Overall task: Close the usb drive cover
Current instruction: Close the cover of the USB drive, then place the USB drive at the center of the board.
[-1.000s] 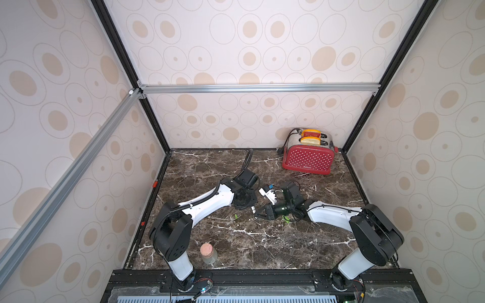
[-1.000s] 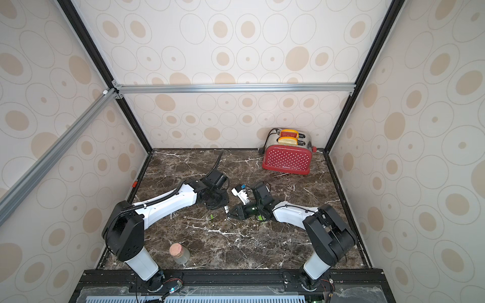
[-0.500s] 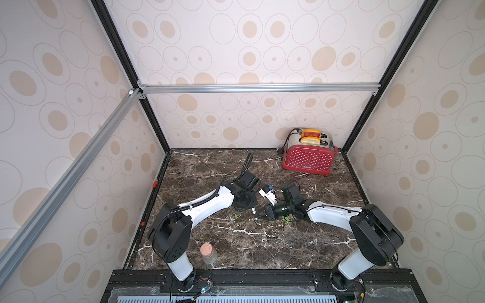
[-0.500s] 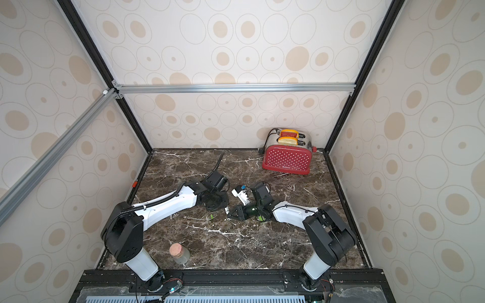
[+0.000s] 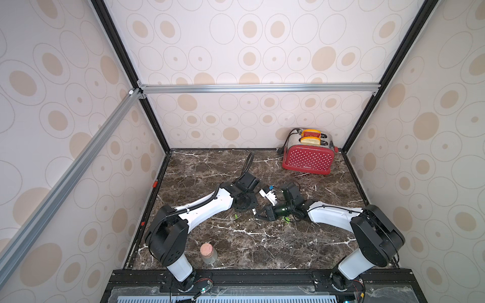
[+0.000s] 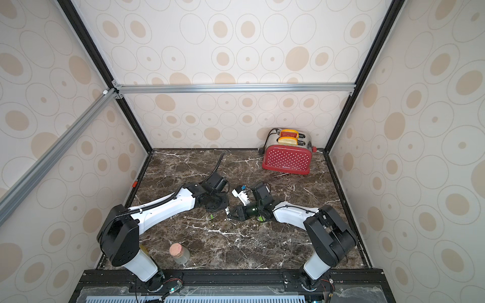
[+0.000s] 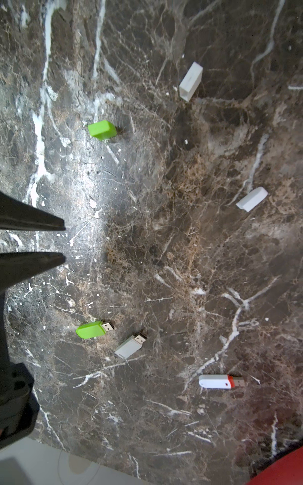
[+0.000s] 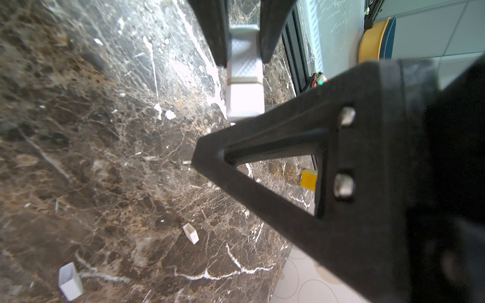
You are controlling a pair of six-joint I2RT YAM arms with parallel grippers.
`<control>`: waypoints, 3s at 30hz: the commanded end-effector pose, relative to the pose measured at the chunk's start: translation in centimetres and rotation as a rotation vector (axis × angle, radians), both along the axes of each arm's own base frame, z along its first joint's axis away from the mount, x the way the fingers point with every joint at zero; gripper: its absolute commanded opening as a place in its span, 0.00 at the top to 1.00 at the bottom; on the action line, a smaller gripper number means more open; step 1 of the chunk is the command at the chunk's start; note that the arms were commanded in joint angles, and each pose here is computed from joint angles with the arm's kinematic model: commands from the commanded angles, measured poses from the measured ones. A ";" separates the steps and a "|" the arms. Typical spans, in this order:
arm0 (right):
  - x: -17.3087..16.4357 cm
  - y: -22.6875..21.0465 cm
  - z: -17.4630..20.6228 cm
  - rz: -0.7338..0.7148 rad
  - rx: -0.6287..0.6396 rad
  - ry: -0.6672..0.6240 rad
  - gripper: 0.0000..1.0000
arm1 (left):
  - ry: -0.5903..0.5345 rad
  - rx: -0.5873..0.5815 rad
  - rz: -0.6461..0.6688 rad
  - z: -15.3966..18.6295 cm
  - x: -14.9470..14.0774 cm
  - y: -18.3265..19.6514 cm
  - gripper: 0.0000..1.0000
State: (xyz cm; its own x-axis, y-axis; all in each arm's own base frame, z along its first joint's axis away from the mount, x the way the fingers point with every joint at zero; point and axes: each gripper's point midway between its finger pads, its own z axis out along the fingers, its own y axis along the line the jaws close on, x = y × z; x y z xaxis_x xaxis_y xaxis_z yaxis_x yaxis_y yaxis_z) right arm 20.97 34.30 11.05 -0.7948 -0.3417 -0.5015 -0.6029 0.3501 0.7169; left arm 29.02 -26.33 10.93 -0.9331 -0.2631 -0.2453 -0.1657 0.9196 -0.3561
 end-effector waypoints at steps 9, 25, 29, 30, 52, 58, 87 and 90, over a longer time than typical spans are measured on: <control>0.6 0.0 1.7 -0.004 0.027 -0.062 1.00 | 0.014 0.002 -0.029 0.3 -1.0 -0.1 0.92; 0.0 -0.2 1.8 0.018 0.020 -0.064 1.00 | -0.011 0.017 -0.052 1.9 -0.3 0.6 0.98; -0.4 -0.4 2.3 0.029 0.032 -0.060 1.00 | 0.006 0.037 -0.068 1.0 -0.4 0.7 1.00; -0.6 -0.5 2.4 0.029 0.035 -0.063 1.00 | 0.005 0.038 -0.075 0.9 -0.4 0.6 1.00; -2.8 -1.5 1.4 0.031 -0.002 -0.084 1.00 | -0.010 0.115 -0.101 0.8 2.6 2.0 0.98; -1.8 -4.4 -2.5 -0.076 -0.234 -0.076 1.00 | -0.084 0.204 -0.052 3.3 3.2 5.7 0.90; -3.4 -10.0 -11.1 -0.096 -0.895 -0.143 0.91 | -0.187 0.263 0.047 6.5 0.7 10.9 0.51; -3.5 -9.8 -11.0 -0.091 -0.892 -0.146 0.84 | -0.182 0.264 0.049 6.4 0.6 10.9 0.47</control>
